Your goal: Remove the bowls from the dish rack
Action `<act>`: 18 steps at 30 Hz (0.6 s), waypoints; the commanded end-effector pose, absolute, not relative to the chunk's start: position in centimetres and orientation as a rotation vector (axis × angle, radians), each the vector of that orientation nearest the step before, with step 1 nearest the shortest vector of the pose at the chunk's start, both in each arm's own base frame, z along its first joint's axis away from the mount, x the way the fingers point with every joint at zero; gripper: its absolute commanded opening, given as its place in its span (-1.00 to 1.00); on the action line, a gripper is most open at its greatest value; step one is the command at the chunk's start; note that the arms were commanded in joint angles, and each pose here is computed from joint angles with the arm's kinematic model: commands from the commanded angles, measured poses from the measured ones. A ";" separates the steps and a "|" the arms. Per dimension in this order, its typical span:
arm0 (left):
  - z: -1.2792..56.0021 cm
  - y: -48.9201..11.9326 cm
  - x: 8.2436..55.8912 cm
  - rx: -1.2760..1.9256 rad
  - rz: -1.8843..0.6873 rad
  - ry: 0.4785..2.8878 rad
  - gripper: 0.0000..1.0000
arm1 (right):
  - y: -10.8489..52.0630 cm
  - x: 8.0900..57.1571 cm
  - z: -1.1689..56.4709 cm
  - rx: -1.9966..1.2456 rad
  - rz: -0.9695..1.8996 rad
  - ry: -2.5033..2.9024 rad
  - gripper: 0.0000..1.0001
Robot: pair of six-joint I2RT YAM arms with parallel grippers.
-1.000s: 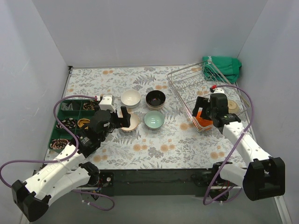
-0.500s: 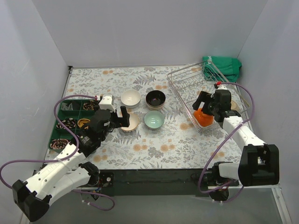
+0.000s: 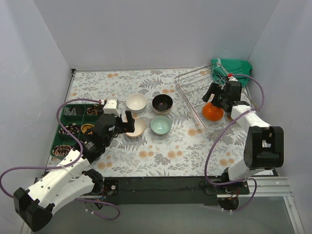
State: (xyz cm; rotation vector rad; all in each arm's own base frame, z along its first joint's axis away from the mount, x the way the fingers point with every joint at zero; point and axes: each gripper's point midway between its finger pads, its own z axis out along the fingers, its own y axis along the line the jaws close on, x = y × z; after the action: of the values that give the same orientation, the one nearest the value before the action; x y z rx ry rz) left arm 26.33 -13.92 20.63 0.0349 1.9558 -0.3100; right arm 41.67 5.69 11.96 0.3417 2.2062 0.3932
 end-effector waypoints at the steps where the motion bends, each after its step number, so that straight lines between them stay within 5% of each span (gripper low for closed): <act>1: 20.2 -13.4 26.2 0.044 -0.289 1.965 0.96 | 5.0 43.7 11.7 0.320 0.343 2.213 0.97; 18: 20.4 -13.4 26.1 0.041 -0.305 1.961 0.96 | 3.2 41.2 14.4 0.019 -0.086 2.168 0.90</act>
State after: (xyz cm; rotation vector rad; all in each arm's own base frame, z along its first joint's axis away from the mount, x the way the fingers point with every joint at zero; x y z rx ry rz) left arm 26.37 -13.82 20.62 0.0327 1.9581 -0.3166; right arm 41.74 3.40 14.66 0.1359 2.1690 0.0834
